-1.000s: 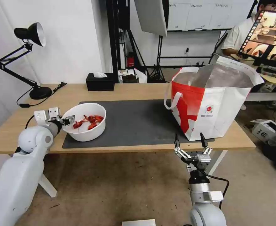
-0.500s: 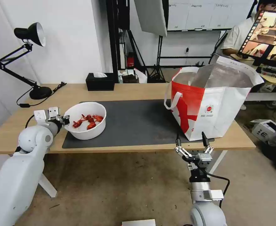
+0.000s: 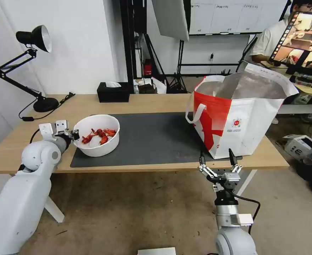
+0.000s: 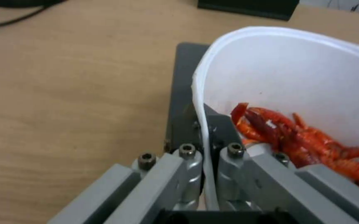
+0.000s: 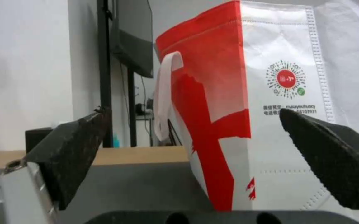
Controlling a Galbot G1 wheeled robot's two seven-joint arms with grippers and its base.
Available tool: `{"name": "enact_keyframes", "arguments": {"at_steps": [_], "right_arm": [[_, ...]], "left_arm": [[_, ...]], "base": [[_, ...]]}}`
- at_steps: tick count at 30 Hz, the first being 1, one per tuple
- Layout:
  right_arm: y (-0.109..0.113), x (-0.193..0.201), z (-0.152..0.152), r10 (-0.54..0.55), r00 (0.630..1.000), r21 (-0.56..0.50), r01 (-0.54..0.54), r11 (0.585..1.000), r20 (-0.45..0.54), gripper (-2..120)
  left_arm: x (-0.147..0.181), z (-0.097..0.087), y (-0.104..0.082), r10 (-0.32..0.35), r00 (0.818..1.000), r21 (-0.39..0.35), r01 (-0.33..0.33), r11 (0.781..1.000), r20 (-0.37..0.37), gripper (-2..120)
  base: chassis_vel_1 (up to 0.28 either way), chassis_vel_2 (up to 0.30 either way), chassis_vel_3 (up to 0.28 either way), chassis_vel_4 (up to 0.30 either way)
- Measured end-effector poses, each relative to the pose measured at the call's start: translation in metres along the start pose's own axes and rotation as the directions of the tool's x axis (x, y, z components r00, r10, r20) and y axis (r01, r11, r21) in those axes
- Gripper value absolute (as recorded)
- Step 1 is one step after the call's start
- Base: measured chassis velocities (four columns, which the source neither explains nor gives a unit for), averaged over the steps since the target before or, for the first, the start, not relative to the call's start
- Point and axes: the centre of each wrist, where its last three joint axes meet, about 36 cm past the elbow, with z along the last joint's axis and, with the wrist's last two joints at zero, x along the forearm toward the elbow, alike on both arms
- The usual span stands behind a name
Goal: Pick up the trash from the table and place it into the takeout bag.
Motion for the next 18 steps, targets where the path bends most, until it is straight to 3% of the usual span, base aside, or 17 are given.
{"name": "enact_keyframes", "arguments": {"at_steps": [11, 18], "right_arm": [[-0.001, 0.002, -0.004, 0.003, 1.0, 0.001, -0.003, 1.0, 0.003, 100], [-0.007, 0.005, -0.01, 0.006, 1.0, 0.016, -0.006, 1.0, 0.003, 100]], "left_arm": [[0.019, -0.025, -0.012, 0.047, 0.997, 0.049, -0.05, 0.998, 0.06, 0], [0.038, -0.056, -0.029, 0.119, 0.981, 0.104, -0.136, 0.985, 0.153, 0]], "base": [[0.0, 0.0, 0.0, 0.0], [0.0, 0.0, 0.0, 0.0]]}}
